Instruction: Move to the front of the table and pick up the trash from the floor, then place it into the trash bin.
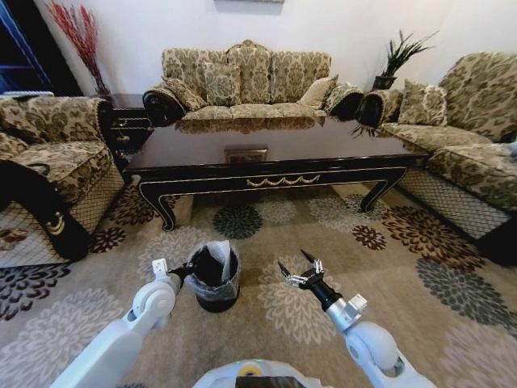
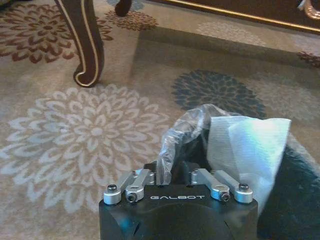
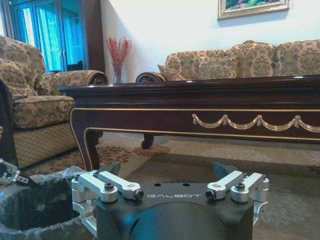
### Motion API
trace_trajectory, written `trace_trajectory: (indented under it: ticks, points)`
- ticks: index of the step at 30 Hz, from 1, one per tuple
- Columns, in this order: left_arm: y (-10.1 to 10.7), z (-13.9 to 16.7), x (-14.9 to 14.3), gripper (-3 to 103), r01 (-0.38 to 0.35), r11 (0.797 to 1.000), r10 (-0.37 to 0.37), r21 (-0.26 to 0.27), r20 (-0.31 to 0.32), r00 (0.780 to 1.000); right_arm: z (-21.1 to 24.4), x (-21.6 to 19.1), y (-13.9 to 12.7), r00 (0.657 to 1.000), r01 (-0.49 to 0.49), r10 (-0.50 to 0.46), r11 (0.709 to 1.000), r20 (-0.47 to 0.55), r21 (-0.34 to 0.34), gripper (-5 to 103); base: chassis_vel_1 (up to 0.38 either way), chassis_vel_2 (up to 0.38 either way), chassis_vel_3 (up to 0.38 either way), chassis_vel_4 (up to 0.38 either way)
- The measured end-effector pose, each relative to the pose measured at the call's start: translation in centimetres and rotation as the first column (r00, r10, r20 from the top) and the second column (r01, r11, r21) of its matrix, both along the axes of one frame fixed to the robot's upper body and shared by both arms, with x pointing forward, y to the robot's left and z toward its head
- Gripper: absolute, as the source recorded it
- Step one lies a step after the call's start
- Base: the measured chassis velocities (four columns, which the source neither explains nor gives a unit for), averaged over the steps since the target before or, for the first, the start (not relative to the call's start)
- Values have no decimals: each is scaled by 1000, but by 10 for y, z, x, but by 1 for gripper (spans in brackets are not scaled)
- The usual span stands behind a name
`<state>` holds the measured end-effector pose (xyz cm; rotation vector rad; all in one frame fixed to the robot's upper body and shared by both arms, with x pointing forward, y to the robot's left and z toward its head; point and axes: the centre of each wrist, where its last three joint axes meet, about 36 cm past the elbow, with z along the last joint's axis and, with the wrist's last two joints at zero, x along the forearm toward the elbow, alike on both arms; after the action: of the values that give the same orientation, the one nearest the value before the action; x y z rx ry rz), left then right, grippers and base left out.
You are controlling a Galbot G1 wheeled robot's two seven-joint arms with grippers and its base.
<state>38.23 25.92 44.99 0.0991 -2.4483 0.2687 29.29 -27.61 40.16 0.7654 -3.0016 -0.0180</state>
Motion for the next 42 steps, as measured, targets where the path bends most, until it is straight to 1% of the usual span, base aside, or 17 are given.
trace_trajectory:
  ticks: [4, 5, 6, 7, 10, 14, 16, 18, 21, 23, 24, 27, 28, 30, 33, 38, 42]
  points:
    - [3, 2, -2, 46, -14, 1000, 14, 3, 0, 1000, 0, 0, -3, 1000, 13, -13, 1000, -4, -7, 100, 0, 0, 0, 0]
    - [3, 2, -2, 46, -14, 1000, 14, 3, 0, 1000, 0, 0, -3, 1000, 13, -13, 1000, -4, -7, 100, 0, 0, 0, 0]
    - [4, 3, -5, 51, -16, 1000, 16, 1, -1, 1000, 0, 1, -3, 1000, 15, -15, 1000, -3, -6, 100, 0, 0, 0, 0]
    - [8, 6, -16, 68, -32, 999, 32, -2, -3, 999, 3, 1, -2, 1000, 30, -30, 1000, -2, 4, 100, 0, 0, 0, 0]
    - [13, 6, -28, 79, -49, 999, 49, 6, -2, 999, 6, 0, -1, 999, 51, -51, 999, -2, 20, 100, 0, 0, 0, 0]
    - [23, 11, -50, 89, -61, 998, 61, 14, 44, 997, 10, -1, -1, 992, 122, -123, 991, -1, 50, 100, 0, 0, 0, 0]
    - [30, 19, -61, 98, -67, 998, 65, 7, 124, 990, 13, 0, -3, 986, 166, -167, 984, 1, 69, 100, 0, 0, 0, 0]
    - [33, 21, -64, 100, -67, 998, 66, 3, 151, 986, 14, 0, -4, 984, 179, -179, 981, 3, 70, 100, 0, 0, 0, 0]
    - [44, 32, -77, 100, -83, 996, 73, 23, 278, 958, 18, 0, -13, 975, 218, -220, 974, 26, 63, 100, 0, 0, 0, 0]
    - [53, 35, -89, 100, -87, 992, 52, 87, 348, 936, 21, -2, -19, 971, 229, -232, 972, 53, 55, 100, 0, 0, 0, 0]
    - [53, 35, -89, 100, -87, 992, 52, 87, 348, 936, 21, -2, -19, 971, 229, -232, 972, 53, 55, 100, 0, 0, 0, 0]
    - [59, 31, -112, 100, -77, 981, 0, 177, 402, 916, 22, -5, -26, 966, 244, -248, 968, 71, 52, 100, 0, 0, 0, 0]
    - [59, 31, -112, 100, -77, 981, 0, 177, 402, 916, 22, -5, -26, 966, 244, -248, 968, 71, 52, 100, 0, 0, 0, 0]
    - [64, 20, -125, 100, -73, 958, -59, 276, 442, 895, 21, -9, -29, 960, 261, -264, 964, 93, 41, 100, 0, 0, 0, 0]
    - [74, -2, -138, 100, -90, 927, -115, 365, 504, 856, 13, -14, -33, 953, 269, -264, 963, 147, -20, 100, 0, 0, 0, 0]
    - [72, -20, -163, 100, -78, 938, -129, 339, 546, 828, -1, -16, -33, 948, 288, -278, 956, 153, -49, 100, 0, 0, 0, 0]
    - [70, -27, -179, 100, -54, 945, -139, 323, 545, 827, -3, -13, -30, 938, 321, -315, 947, 143, -24, 100, 0, 0, 0, 0]
